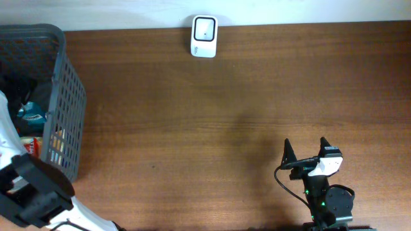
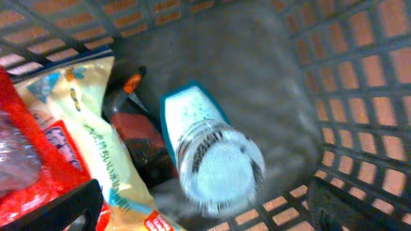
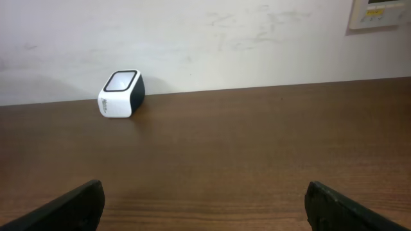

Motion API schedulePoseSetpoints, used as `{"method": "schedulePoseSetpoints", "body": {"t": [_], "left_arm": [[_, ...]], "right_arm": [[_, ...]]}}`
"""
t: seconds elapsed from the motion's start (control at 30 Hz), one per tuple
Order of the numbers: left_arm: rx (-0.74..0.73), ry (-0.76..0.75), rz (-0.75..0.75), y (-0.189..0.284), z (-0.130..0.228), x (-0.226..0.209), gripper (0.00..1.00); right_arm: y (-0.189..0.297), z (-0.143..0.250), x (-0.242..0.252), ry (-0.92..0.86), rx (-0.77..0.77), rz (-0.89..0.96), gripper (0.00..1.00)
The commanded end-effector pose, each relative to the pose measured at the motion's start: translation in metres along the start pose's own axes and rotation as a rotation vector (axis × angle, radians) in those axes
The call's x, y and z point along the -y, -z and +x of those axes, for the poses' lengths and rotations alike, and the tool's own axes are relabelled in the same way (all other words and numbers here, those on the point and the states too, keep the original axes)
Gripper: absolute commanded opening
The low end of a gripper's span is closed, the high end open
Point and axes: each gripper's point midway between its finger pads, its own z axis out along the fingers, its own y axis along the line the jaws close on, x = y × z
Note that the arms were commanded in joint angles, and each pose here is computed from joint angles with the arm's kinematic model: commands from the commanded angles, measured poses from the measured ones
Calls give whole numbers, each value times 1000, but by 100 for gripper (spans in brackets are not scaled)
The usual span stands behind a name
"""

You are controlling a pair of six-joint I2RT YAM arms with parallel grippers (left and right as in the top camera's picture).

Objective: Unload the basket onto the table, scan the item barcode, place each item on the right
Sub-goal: 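Move the left gripper into the basket toward the teal mouthwash bottle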

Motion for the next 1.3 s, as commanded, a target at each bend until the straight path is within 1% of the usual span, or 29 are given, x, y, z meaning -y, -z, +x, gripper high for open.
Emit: {"method": "schedulePoseSetpoints", "body": {"t": [0.0, 0.13, 0.23, 0.37, 0.5, 0.53, 0.63, 0.7, 0.8, 0.83, 0.9, 0.97, 1.03, 1.07, 1.1, 1.23, 1.27], "left_arm": [[6, 34, -4, -16, -7, 3, 99], [-5, 32, -9, -35, -7, 6, 99], [-26, 30, -11, -41, -3, 6, 100], [-55, 26, -34, -42, 5, 1, 96], [-54, 26, -34, -42, 4, 1, 89], [-53, 26, -34, -42, 4, 1, 89], [-42, 26, -47, -42, 2, -1, 84], [-14, 26, -65, -42, -3, -4, 85], [29, 23, -53, -43, -13, 1, 86], [33, 24, -48, -43, -14, 2, 83], [34, 25, -48, -43, -15, 2, 73], [34, 25, -48, -43, -15, 2, 67], [33, 24, -49, -43, -14, 1, 67], [32, 24, -48, -43, -14, 2, 64], [30, 22, -48, -43, -13, 2, 63], [9, 18, -23, -43, -8, 8, 62], [7, 18, -21, -43, -8, 8, 63]], "right_arm": [[0, 3, 3, -8, -7, 14, 99], [0, 3, 3, -8, -6, 14, 99], [0, 3, 3, -8, -7, 14, 99], [0, 3, 3, -8, -7, 14, 99], [0, 3, 3, -8, -7, 14, 99], [0, 3, 3, -8, -6, 14, 99], [0, 3, 3, -8, -7, 14, 99], [0, 3, 3, -8, -6, 14, 99], [0, 3, 3, -8, -6, 14, 99], [0, 3, 3, -8, -7, 14, 99], [0, 3, 3, -8, -6, 14, 99], [0, 3, 3, -8, -6, 14, 99], [0, 3, 3, -8, -7, 14, 99], [0, 3, 3, -8, -6, 14, 99], [0, 3, 3, -8, -6, 14, 99], [0, 3, 3, -8, -6, 14, 99], [0, 3, 3, -8, -7, 14, 99]]}}
